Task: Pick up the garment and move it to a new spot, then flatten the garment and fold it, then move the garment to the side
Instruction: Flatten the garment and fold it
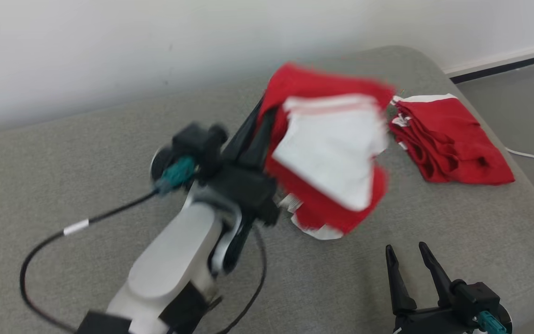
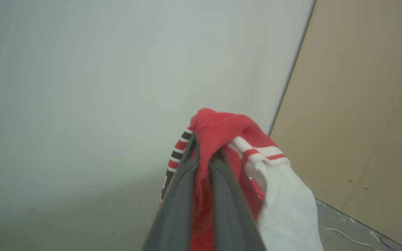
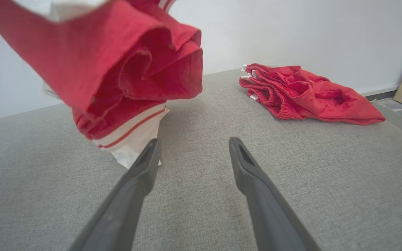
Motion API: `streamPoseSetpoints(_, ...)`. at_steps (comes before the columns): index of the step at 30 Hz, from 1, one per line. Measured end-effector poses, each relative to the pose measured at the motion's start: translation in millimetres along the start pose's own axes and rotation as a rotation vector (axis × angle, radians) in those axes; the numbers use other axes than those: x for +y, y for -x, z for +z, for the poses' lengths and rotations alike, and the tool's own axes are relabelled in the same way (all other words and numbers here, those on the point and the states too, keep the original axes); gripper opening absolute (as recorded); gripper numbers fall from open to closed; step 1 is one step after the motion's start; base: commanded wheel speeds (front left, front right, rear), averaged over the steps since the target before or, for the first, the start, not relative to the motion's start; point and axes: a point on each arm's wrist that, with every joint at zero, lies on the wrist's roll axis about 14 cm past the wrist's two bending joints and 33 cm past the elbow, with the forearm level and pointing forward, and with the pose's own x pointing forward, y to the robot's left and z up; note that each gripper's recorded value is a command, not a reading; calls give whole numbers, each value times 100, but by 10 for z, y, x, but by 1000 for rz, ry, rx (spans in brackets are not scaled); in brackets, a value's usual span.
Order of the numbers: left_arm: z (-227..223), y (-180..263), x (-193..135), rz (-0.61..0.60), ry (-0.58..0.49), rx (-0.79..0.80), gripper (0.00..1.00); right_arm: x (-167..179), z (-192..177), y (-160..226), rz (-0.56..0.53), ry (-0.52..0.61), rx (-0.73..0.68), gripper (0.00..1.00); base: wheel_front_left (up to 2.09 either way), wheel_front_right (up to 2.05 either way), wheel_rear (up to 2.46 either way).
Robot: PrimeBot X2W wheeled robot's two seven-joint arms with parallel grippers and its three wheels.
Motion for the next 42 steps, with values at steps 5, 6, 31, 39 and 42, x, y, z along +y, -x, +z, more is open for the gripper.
streamPoseSetpoints(5, -704, 638, 702, 242, 31, 199, 0, 103, -19, -83, 32, 0, 5, 100, 0, 0, 0)
streamPoseSetpoints(6, -806, 767, 806, 285, 40, 229, 0, 132, -23, -102, 41, 0, 6, 100, 0, 0, 0)
streamPoseSetpoints(31, -831, 1560, 1420, 471, -231, 382, 100, 429, -60, -241, 132, -2, 15, 100, 0, 0, 0)
streamPoseSetpoints(39, -984, 843, 672, 146, -290, 517, 100, 350, -53, -202, 106, -2, 15, 100, 0, 0, 0)
streamPoseSetpoints(42, -1208, 801, 585, 105, -293, 637, 100, 283, -62, -160, 83, -9, 18, 100, 0, 0, 0)
